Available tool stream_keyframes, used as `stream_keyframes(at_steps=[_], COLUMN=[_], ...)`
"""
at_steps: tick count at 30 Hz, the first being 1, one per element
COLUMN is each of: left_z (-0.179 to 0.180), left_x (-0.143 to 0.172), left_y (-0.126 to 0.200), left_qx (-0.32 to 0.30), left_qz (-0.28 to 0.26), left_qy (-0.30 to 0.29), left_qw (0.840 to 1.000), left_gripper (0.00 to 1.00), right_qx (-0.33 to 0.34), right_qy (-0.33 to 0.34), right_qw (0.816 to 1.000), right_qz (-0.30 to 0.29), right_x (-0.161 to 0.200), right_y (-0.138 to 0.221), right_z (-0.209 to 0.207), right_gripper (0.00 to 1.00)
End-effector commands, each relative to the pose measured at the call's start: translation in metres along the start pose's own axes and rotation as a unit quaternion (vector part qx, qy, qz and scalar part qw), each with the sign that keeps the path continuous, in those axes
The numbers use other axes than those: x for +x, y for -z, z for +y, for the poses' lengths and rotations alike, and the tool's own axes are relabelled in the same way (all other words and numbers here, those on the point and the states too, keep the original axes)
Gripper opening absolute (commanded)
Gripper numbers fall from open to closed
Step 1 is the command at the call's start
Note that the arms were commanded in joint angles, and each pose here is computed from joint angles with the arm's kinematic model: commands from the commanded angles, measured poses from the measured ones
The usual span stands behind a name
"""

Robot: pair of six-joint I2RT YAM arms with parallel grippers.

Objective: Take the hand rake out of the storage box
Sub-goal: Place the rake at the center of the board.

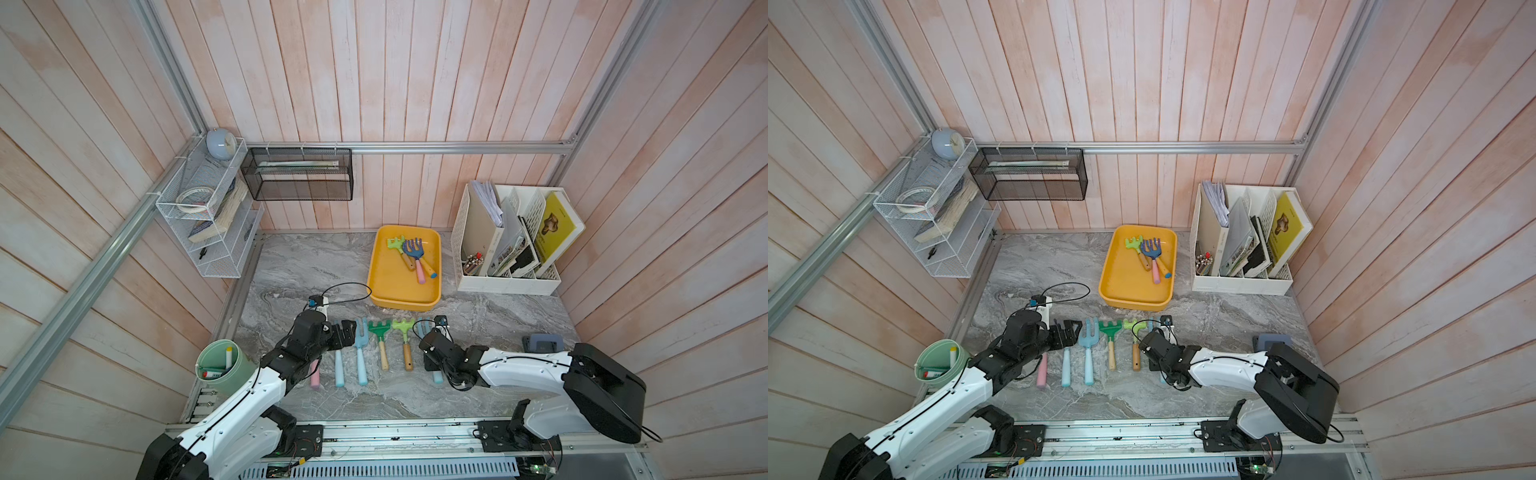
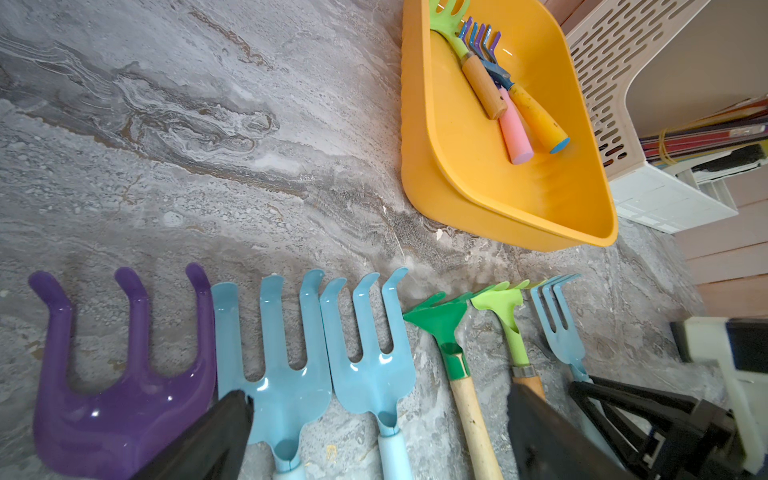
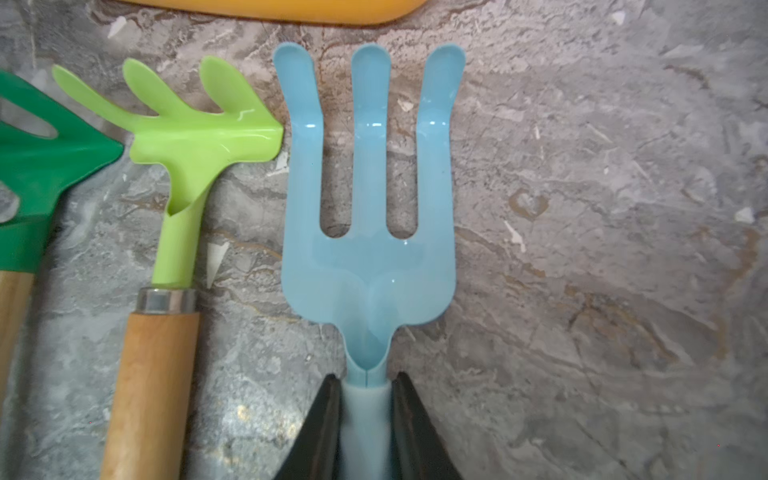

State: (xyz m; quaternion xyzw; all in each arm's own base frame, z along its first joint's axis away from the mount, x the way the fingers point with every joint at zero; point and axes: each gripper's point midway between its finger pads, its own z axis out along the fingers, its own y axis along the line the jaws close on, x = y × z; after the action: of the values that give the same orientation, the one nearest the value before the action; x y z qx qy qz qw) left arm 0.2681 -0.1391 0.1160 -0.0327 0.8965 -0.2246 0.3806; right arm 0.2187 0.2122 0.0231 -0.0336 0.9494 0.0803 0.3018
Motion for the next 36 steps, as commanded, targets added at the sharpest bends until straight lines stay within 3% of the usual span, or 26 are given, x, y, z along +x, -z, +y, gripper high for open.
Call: stream_keyframes(at_steps=[1,4,8,13,16,24,30,36], left_z=[0.003,0.003,0.002,0.002,0.003,0.002,0.003,0.006], left_x=[0.003,0.003,0.003,0.003,0.004,0.004,0.005,0.006], left_y=[-0.002,-0.002,-0.002,-0.003,-0.003,-0.003,-0.004,-0.008], left_qx=[-0.001,-0.001,0.0,-0.001,-0.002,0.002,0.0,-0.01], left_qz=[0.002,0.002,0.002,0.003,0.005,0.005,0.005,0.011], left_qy=[-0.002,-0.002,-0.002,-0.002,-0.002,-0.002,-0.002,-0.003], left_qw=[1.0,1.0,1.0,1.0,1.0,1.0,1.0,1.0], left_gripper=[1.0,1.0,1.0,1.0,1.0,1.0,1.0,1.0], right_qx=[-0.016,-0.017,-0.012,-0.015,-0.024,-0.038,-0.052,-0.03], right_qy=[-0.004,-0.008,-0.012,-0.019,-0.017,0.012,0.037,0.006], right_qw=[1.0,1.0,1.0,1.0,1.0,0.99,0.99,0.994], right_qz=[0.004,0.009,0.008,0.0,-0.011,-0.136,-0.128,-0.104], right_x=[-0.004,-0.002,-0.002,-0.006,-0.017,-0.136,-0.205,-0.252], right_y=[-0.002,-0.004,-0.005,0.001,0.012,0.062,0.014,-0.075], right_z=[0.01,0.012,0.01,0.009,0.013,0.026,0.036,0.023], right_gripper=[0.23,0.21,0.26,0.54,0.58,0.63,0.63,0.62])
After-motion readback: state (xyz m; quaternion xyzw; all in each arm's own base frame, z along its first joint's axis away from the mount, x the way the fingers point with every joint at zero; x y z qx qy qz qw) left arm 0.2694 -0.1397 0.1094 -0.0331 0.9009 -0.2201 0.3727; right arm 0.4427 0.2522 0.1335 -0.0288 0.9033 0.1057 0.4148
